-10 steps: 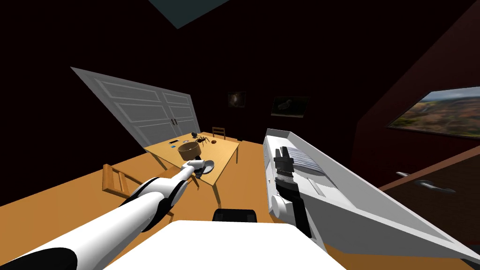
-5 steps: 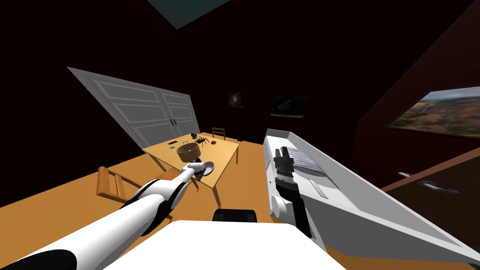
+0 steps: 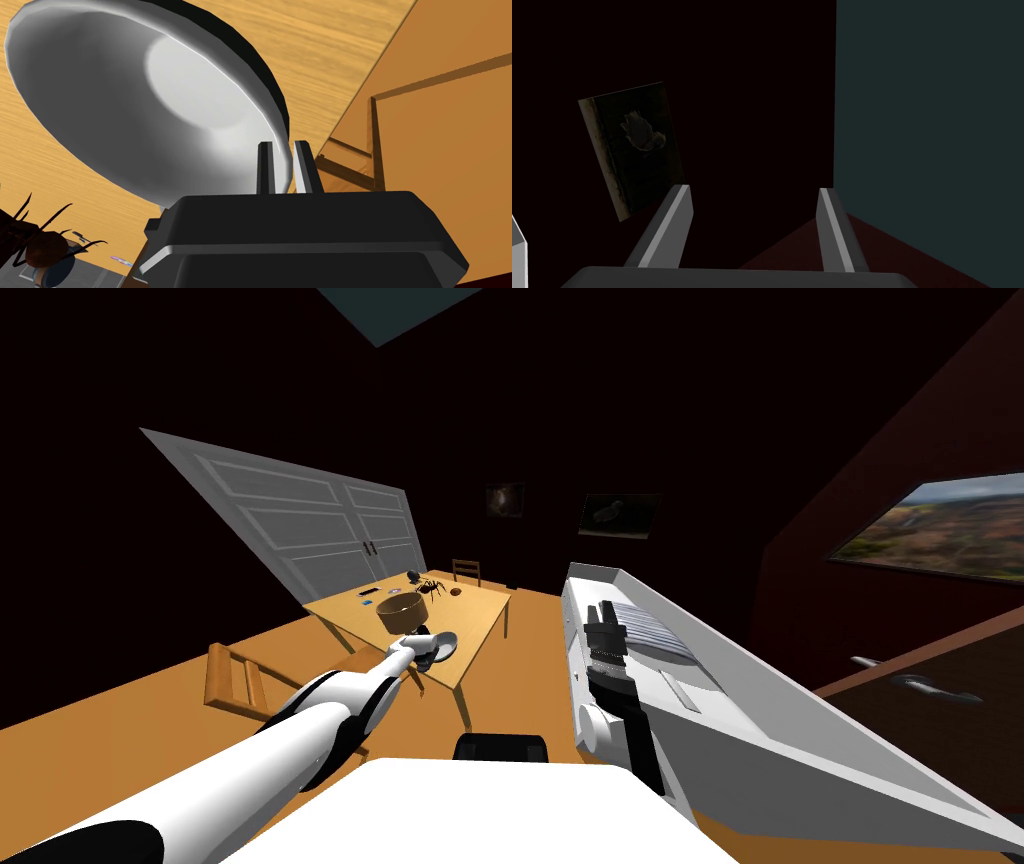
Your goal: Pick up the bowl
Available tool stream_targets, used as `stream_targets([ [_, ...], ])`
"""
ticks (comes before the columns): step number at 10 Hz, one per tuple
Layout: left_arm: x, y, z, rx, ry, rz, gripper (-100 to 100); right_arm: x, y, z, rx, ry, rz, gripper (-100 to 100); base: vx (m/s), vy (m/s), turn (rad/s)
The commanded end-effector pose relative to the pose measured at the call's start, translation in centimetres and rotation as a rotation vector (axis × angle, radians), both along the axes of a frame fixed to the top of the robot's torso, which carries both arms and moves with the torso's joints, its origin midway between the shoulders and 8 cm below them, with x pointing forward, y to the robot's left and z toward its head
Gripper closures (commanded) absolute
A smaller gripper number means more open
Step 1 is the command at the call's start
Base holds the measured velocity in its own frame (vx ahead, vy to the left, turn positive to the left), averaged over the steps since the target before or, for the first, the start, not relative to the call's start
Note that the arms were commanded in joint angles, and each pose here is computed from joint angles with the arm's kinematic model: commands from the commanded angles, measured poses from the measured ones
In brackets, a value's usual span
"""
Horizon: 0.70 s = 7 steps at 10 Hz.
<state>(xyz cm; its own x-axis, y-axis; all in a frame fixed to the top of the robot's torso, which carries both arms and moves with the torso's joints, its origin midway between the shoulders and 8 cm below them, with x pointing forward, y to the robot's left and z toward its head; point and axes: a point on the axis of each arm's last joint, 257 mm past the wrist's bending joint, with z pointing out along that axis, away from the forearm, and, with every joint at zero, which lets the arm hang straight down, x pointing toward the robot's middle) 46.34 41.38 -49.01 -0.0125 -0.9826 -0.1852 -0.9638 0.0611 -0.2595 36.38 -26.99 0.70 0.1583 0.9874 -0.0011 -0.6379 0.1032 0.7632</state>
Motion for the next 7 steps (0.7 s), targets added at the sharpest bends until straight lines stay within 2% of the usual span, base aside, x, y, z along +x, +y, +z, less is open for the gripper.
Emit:
stream_targets([
  [1, 0.0, 0.0, 0.0, 0.000, 0.000, 0.000, 0, 0.0, 0.0, 0.0, 0.000, 0.000, 0.000, 0, 0.000, 0.000, 0.000],
  [2, 0.8, 0.3, 1.1, 0.001, -0.002, -0.002, 100, 0.0, 0.0, 0.0, 0.000, 0.000, 0.000, 0, -0.039, -0.031, 0.022],
  [4, 1.3, 0.3, 1.7, 0.001, -0.008, -0.005, 100, 0.0, 0.0, 0.0, 0.000, 0.000, 0.000, 0, -0.063, -0.035, 0.012],
  [6, 1.0, 0.3, 1.6, 0.000, -0.001, -0.003, 100, 0.0, 0.0, 0.0, 0.000, 0.000, 0.000, 0, -0.013, -0.001, -0.004],
  [7, 1.0, 0.3, 1.5, 0.000, -0.001, -0.003, 0, 0.0, 0.0, 0.0, 0.000, 0.000, 0.000, 0, 0.000, 0.000, 0.000],
])
